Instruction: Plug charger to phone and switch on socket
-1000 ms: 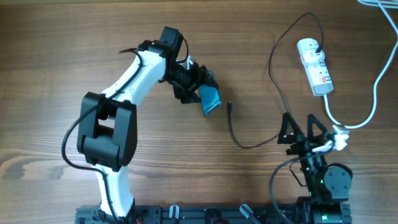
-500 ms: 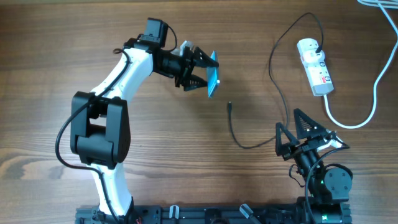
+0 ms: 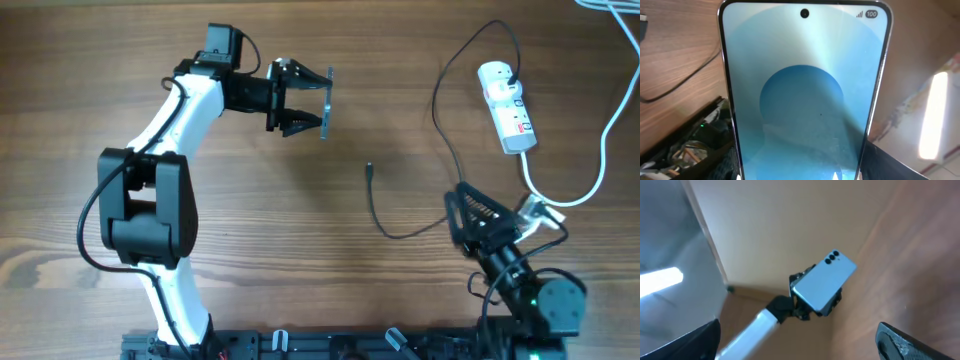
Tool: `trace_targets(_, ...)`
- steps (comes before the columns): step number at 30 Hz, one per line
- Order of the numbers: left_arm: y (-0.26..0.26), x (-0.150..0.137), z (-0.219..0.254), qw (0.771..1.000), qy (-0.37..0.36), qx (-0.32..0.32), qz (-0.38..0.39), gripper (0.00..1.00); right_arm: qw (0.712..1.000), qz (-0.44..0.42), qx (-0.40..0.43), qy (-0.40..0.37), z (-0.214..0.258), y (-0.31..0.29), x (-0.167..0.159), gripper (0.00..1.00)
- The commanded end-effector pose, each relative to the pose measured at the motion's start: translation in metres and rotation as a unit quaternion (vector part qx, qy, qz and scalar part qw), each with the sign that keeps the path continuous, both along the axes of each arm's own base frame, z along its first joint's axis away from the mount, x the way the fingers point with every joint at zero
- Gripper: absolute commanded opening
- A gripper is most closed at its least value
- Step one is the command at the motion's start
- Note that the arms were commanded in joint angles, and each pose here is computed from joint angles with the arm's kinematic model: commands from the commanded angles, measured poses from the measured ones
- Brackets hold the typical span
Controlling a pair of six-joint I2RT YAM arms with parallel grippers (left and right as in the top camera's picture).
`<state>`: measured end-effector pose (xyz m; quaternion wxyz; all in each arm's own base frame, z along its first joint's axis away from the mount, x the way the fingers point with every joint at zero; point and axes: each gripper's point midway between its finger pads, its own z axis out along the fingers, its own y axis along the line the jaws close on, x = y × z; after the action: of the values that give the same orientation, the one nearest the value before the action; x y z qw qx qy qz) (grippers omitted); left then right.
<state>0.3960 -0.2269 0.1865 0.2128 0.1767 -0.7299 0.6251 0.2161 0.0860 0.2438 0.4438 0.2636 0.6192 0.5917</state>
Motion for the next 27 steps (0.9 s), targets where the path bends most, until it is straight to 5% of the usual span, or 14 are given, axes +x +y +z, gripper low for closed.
trace_targets(1,0.01,-0.003,0.03,0.999,0.009,-0.046,-0.003,0.72,0.964,-0.017,-0.25,-0.093,0.051,-0.001,-0.005,1.0)
trace_targets(4,0.013,-0.001,0.03,0.999,0.021,-0.046,0.001,0.72,0.922,0.003,-0.387,-0.028,0.064,-0.01,0.011,1.0)
trace_targets(9,0.012,-0.001,0.029,0.998,0.047,-0.04,0.004,0.71,0.855,0.05,-0.49,0.161,0.062,-0.037,0.038,0.99)
trace_targets(12,0.011,0.0,0.026,0.998,0.059,-0.031,0.008,0.71,0.84,0.117,-0.472,0.242,0.046,-0.027,0.047,1.0)
trace_targets(15,0.01,0.0,0.024,0.998,0.06,-0.026,0.008,0.71,0.859,0.157,-0.389,0.294,0.032,-0.006,0.062,1.0)
trace_targets(18,0.005,-0.002,0.022,0.998,0.063,-0.02,0.005,0.71,0.853,0.254,-0.407,0.203,0.035,0.03,0.068,0.99)
trace_targets(23,-0.003,0.002,0.003,0.995,0.087,0.038,0.026,0.71,0.813,0.181,-0.498,0.24,0.027,0.039,0.071,0.99)
trace_targets(27,-0.008,0.006,0.005,0.996,0.076,0.037,0.027,0.71,0.809,0.16,-0.527,0.205,0.044,0.065,0.069,1.0)
